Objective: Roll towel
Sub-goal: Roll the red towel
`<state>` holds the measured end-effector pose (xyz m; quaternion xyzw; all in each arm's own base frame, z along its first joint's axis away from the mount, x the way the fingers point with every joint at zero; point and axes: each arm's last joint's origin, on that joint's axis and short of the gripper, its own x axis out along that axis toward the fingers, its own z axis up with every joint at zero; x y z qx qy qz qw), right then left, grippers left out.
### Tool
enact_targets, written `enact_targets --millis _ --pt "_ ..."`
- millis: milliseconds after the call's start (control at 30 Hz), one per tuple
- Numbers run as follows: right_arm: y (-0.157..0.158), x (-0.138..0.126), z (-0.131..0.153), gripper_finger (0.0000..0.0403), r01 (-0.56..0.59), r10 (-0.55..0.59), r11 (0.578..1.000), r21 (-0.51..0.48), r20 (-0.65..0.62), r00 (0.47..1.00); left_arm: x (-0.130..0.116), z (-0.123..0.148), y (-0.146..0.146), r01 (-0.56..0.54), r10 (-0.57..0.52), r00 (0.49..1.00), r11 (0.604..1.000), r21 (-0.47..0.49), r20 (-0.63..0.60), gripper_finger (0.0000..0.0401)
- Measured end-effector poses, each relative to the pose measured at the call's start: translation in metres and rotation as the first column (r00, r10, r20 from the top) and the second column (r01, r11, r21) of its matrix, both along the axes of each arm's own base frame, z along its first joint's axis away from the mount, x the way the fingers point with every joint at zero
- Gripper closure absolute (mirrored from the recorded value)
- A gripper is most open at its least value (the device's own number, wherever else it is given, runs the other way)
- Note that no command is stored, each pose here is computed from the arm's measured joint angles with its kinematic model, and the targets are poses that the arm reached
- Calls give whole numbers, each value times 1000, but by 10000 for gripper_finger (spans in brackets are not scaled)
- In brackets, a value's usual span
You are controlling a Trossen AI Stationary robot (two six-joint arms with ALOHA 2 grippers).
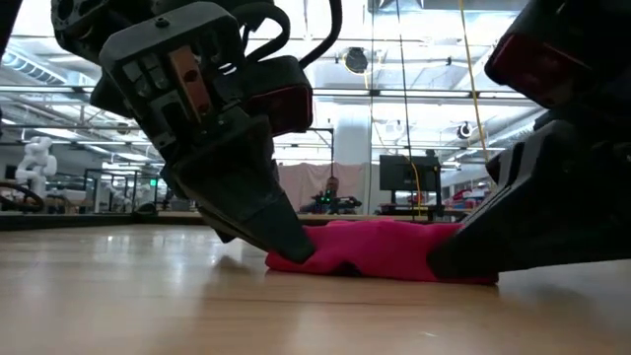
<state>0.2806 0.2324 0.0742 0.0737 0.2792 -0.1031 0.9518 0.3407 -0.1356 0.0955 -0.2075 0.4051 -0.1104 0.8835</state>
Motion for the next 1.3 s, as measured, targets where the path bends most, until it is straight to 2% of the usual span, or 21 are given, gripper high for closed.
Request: enact_targets --millis 200,467,567,667,767,833,900,1033,1167,1233,1300 --pt "0 0 3 399 46 -46 992 116 -2 999 -6 4 -5 18 -18 1000 1000 22 -18 344" --pt "-8 8 12 400 49 -40 970 240 -42 998 -27 25 -11 81 -69 994 986 145 -83 273" --pt "-13 13 12 401 58 -41 952 301 -64 997 -32 31 -24 122 -119 992 973 198 -30 265" --pt "-18 18 13 402 88 -63 929 358 -80 995 -36 35 -39 126 -155 985 942 311 71 265" --pt "-20 19 13 402 96 -72 923 373 -78 994 -38 37 -54 60 -157 969 901 429 193 264" --pt "-20 19 14 402 101 -76 921 377 -79 994 -42 39 -63 49 -184 956 867 496 228 264" --pt "-21 19 14 402 107 -83 917 384 -79 993 -46 40 -69 41 -199 948 849 527 248 264" --pt "-21 20 14 402 115 -91 914 390 -80 993 -48 38 -71 27 -196 950 829 559 244 264" --pt "-21 20 14 400 115 -91 913 390 -77 993 -47 22 -70 42 -204 957 800 599 206 263" --pt "-21 20 14 400 115 -92 914 390 -77 993 -43 19 -72 28 -201 951 812 582 234 253" --pt "-22 20 14 399 116 -93 913 390 -77 993 -42 15 -72 28 -198 954 808 589 227 236"
